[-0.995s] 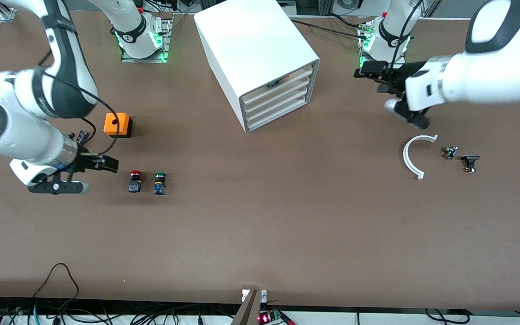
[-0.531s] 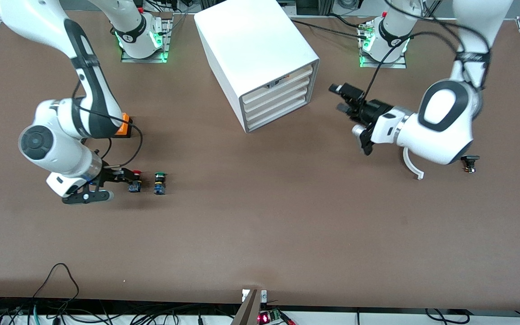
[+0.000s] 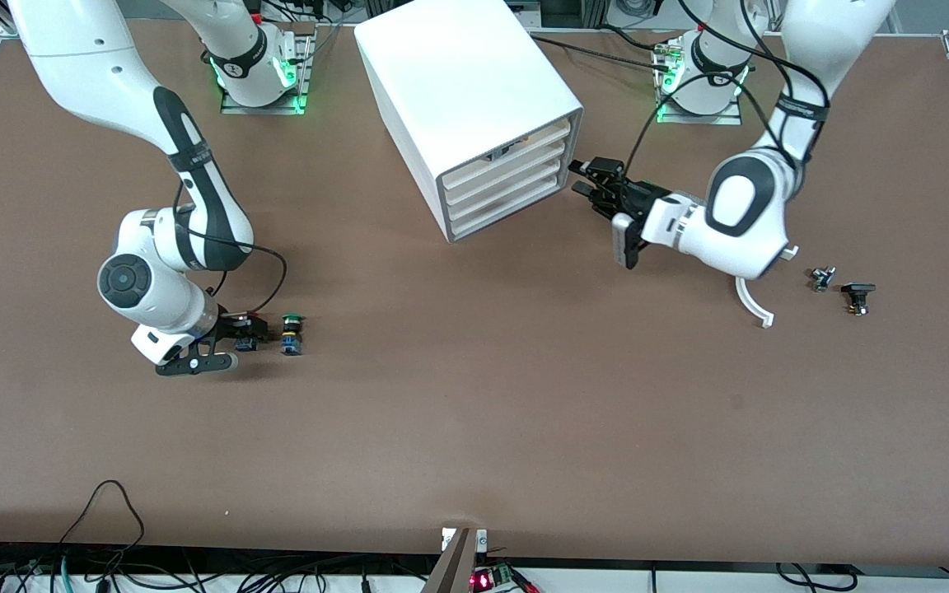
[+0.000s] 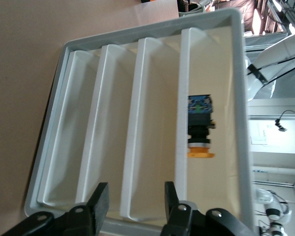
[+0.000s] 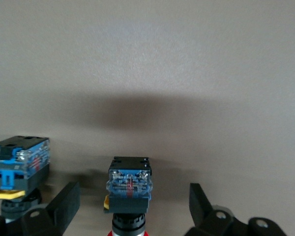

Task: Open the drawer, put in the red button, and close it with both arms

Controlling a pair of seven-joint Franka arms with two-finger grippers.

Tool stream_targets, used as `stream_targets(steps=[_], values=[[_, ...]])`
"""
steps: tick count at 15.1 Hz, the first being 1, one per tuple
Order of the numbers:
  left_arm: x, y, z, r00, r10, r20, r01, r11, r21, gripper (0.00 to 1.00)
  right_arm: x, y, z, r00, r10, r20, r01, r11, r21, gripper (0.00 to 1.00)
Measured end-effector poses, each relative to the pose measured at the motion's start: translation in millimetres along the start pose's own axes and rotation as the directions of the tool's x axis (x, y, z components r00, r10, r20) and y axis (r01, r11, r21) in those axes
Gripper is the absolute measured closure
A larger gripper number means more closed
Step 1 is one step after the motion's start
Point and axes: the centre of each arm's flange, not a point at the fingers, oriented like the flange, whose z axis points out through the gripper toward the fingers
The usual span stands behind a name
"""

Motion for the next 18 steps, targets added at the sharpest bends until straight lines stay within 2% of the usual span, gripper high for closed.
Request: stream_targets(steps=[1,3,4,5,7,8,9,14,16,18], values=[[-5,-5,10,1.000,0.011,-0.013,-0.012,1.000,-0.005,0.48,-1,0,4,1.000,-0.001,0.006,0.001,1.000,0.000,0.02],[-11,-9,25,1.000,0.019,-0.025,-0.019,1.000,-0.007,0.49,-2,0,7,1.000,-0.002,0.012,0.002,1.000,0.000,0.16],[-12,-10,30,0.999,0.017,-0.030,-0.017,1.000,-0.010,0.49,-2,0,8,1.000,-0.002,0.012,0.002,1.000,0.000,0.16],[-13,-10,33,0.999,0.012,-0.037,-0.013,1.000,-0.018,0.49,-2,0,8,1.000,-0.002,0.012,0.002,1.000,0.000,0.23],[-16,-10,43,0.998,0.001,-0.059,-0.003,0.999,-0.045,0.49,-2,0,8,1.000,-0.003,0.012,0.003,1.000,0.000,0.42],[-18,-10,51,0.998,-0.003,-0.068,0.000,0.999,-0.051,0.49,-2,0,8,1.000,-0.003,0.012,0.003,1.000,0.000,0.57],[-19,-10,58,0.998,-0.002,-0.070,-0.001,0.999,-0.046,0.49,-2,0,7,1.000,-0.003,0.011,0.003,1.000,0.000,0.60],[-26,-12,82,0.997,-0.008,-0.076,0.004,0.999,-0.049,0.53,2,-2,2,1.000,-0.006,-0.004,0.006,1.000,0.000,0.60],[-28,-12,83,0.997,-0.003,-0.075,-0.001,0.999,-0.049,0.70,7,-4,-6,1.000,0.015,-0.001,-0.015,1.000,0.003,0.60],[-28,-13,83,0.997,0.001,-0.077,-0.005,0.999,-0.046,0.74,15,-7,-22,0.999,0.045,0.029,-0.045,0.999,0.003,0.60]])
